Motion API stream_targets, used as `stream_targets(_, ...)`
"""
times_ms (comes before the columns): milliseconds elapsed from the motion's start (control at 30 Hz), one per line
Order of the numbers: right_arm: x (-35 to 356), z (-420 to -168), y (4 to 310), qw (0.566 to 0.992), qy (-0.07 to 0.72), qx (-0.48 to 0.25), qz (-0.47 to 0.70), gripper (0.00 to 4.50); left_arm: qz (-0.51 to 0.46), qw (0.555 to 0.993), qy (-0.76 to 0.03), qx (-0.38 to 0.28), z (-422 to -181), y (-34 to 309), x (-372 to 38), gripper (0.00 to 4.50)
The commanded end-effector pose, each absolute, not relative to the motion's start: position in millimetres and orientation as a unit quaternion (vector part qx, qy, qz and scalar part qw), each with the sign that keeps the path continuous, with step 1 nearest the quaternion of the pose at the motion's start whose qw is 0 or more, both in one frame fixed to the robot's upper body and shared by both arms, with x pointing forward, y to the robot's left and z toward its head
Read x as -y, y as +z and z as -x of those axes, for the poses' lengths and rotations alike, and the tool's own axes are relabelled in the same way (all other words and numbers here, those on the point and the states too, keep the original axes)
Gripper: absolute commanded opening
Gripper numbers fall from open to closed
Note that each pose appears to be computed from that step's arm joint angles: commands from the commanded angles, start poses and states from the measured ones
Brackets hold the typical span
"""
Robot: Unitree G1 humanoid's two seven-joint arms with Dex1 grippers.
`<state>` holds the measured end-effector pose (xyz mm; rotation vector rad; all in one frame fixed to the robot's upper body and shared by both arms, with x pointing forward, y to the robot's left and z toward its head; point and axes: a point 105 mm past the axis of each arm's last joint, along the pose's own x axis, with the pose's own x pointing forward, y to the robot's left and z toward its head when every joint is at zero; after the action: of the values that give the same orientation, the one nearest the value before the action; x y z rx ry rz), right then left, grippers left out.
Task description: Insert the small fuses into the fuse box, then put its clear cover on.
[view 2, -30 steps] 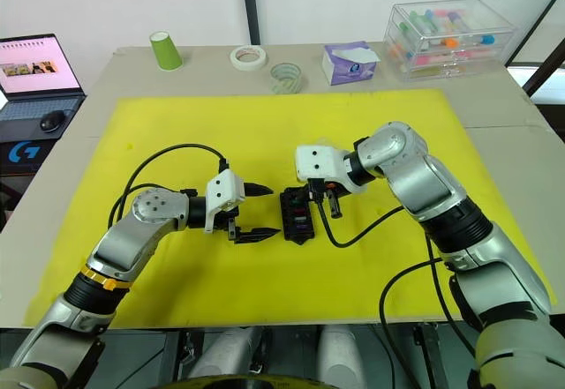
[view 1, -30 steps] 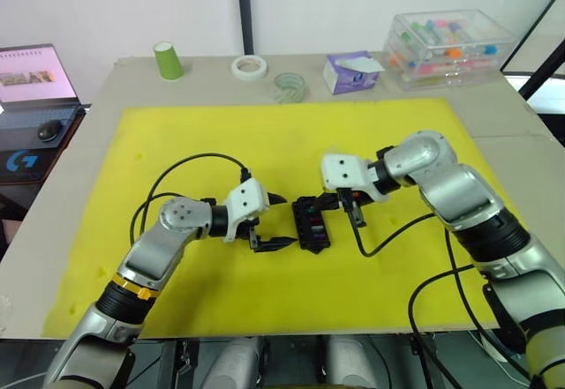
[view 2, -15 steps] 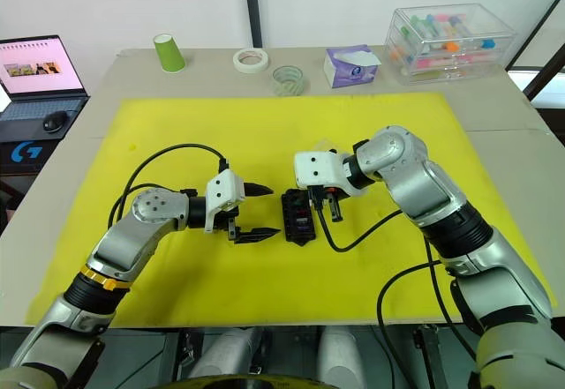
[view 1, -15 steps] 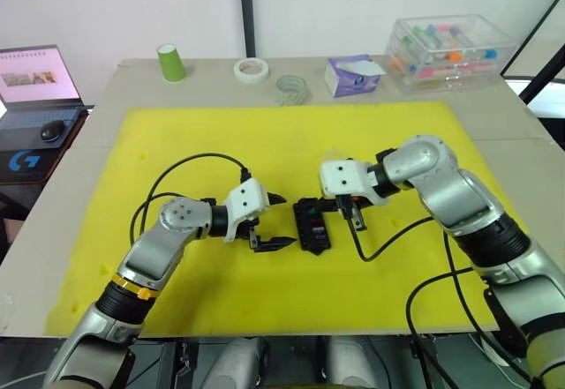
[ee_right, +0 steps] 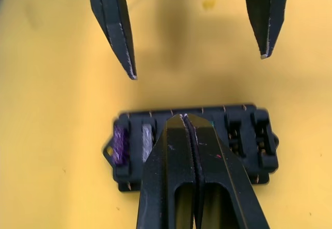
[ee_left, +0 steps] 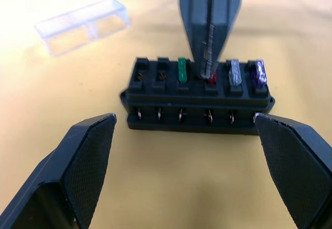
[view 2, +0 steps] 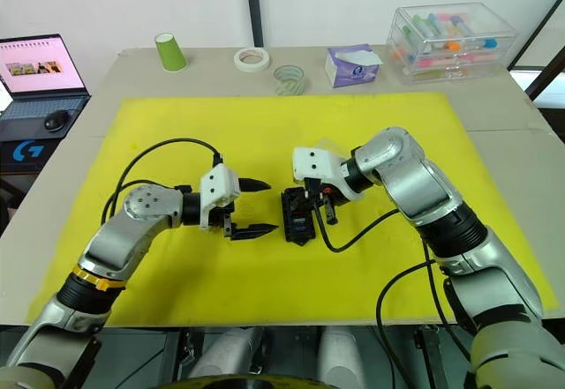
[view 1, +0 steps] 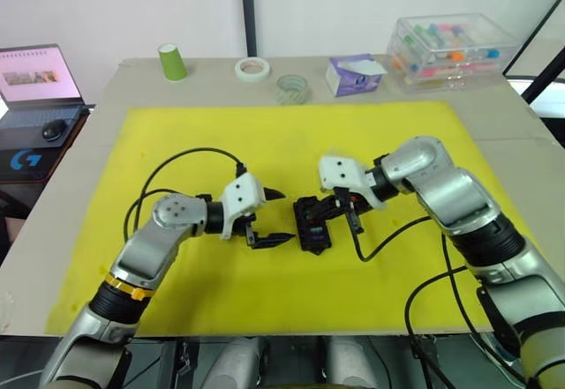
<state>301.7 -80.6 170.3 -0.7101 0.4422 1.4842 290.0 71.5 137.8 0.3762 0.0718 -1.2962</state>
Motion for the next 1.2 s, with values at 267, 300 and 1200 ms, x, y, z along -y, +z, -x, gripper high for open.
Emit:
stream_targets(267, 126.9, -307.2, 222.2, 0.703, 0.596, -0.137, 0.363, 0.02, -0.159, 0.813, -0.556, -0.068, -261.0, 188.4, -144.2, 4.5)
stream_targets(300, 134.8, -306.8, 223.1, 0.705, 0.59, -0.138, 0.369, 0.02, -0.161, 0.821, -0.54, -0.086, -258.7, 189.6, -158.6, 4.5)
stream_targets(1200, 251.7, -303.8, 216.3, 0.786, 0.456, -0.228, 0.35, 4.48, -0.157, 0.877, -0.385, -0.242, -214.5, 171.3, -305.2, 4.5)
